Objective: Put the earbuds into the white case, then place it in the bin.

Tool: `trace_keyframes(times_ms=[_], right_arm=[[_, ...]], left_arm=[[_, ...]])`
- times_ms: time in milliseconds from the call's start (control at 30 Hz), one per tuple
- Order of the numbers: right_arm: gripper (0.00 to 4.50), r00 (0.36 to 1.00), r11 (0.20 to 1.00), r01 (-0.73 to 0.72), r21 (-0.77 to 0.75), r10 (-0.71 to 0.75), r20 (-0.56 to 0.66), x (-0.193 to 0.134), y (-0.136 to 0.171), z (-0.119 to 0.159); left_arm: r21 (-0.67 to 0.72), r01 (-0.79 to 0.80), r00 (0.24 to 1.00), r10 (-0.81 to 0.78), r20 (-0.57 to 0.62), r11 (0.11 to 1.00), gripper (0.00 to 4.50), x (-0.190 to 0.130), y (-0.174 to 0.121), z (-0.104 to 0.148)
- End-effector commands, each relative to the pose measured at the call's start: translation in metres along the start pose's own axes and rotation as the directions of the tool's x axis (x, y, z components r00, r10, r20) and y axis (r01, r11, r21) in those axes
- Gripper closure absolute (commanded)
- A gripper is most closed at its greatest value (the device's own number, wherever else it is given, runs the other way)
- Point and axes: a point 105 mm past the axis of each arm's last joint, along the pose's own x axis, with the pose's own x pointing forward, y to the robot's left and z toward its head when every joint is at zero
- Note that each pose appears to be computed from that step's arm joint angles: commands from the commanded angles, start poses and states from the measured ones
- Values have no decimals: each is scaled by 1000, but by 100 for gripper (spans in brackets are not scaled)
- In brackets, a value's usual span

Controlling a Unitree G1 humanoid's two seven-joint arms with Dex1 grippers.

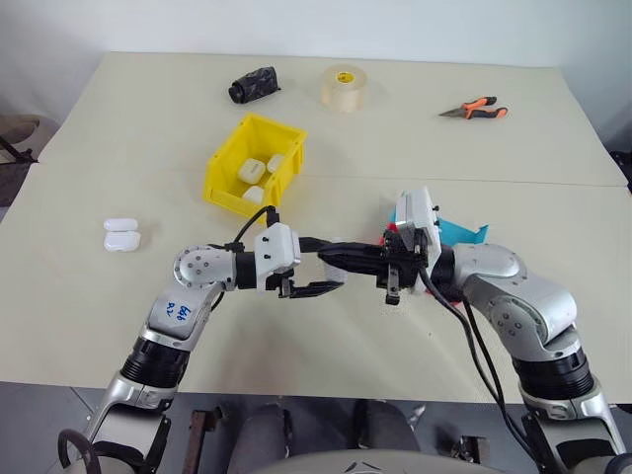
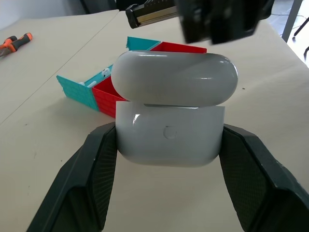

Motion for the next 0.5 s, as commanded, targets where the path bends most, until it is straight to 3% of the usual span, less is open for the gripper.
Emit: trace_keyframes(times_ms=[33,233,400,500], right_arm=[[443,998,999,40,-15,-41,-40,-13,-9,-6],[443,992,994,108,7,-108,-69,-50,-23,-21],[443,983,986,165,-14,-164,77,-72,-26,-11],[384,967,973,198,-120,-174,185,-80,-21,4]], left_arm=[[51,-12,999,10,38,999,172,-5,-1,14],[4,-85,988,84,131,996,172,-23,2,25],[-83,-181,959,194,207,980,172,-43,1,31],[-114,-330,925,345,161,937,172,-66,5,19]])
